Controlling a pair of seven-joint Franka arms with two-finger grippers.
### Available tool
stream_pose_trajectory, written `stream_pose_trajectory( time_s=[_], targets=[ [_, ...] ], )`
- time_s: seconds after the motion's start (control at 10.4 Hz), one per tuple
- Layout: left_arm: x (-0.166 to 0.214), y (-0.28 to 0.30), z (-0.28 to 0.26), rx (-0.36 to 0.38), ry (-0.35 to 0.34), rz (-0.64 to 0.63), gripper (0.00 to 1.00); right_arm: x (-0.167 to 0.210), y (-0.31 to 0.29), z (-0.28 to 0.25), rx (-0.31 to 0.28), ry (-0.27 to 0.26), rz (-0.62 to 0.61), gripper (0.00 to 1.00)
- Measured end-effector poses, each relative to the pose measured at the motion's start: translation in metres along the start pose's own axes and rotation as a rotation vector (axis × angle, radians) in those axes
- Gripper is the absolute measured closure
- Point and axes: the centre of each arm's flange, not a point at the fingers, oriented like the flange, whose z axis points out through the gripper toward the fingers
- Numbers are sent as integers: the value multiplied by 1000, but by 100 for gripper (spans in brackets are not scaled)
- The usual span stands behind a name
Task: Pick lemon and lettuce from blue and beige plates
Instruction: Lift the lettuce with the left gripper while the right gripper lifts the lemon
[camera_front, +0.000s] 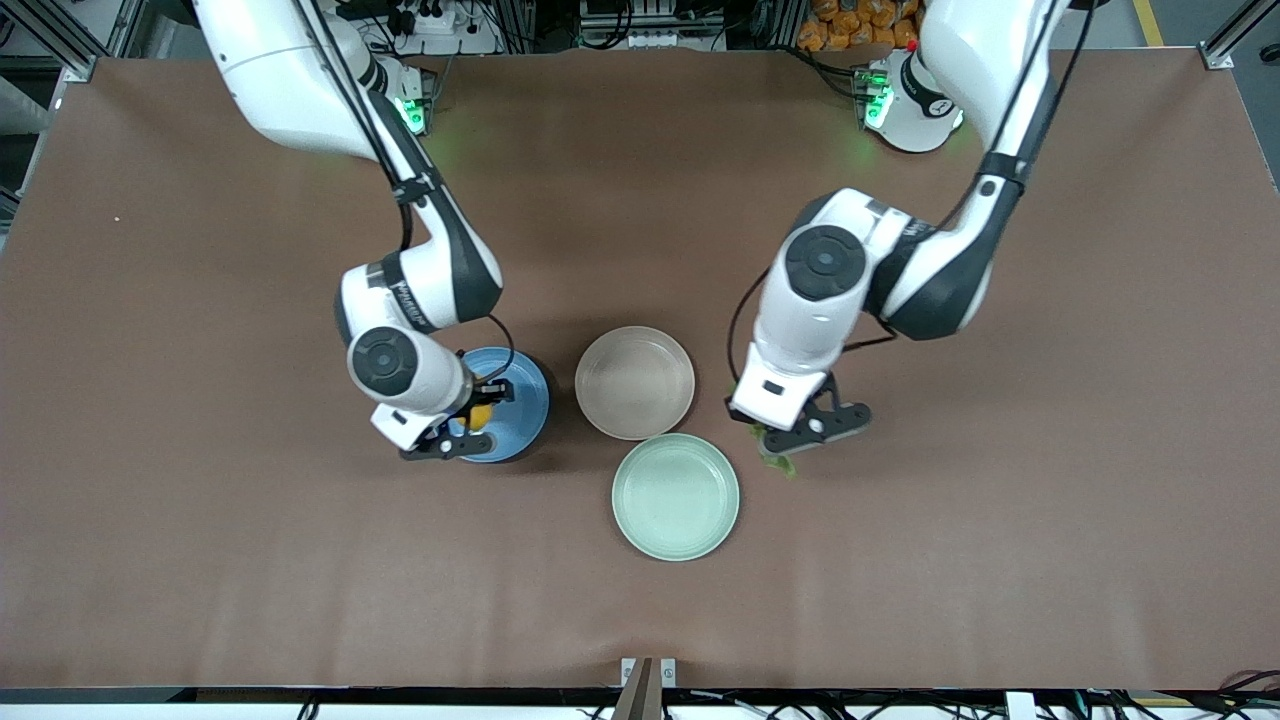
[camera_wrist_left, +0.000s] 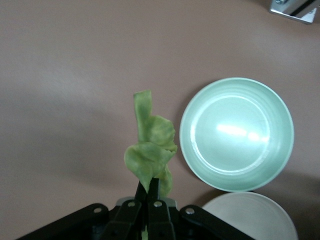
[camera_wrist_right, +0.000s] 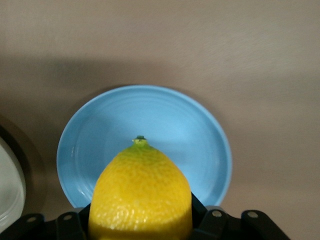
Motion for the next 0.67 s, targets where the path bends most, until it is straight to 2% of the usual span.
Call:
stream_pose_trajectory(
  time_s=[0.29,0.48,0.67],
  targets=[
    [33,-41,8,10,-16,116,98,15,54,-37,21,36,25,42],
    [57,-76,17,23,-27,175,98,15,91,-59,25,37,35,42],
    [67,-100,36,40,-59,238,98,14,115,-77,-3,50,43,42]
  ],
)
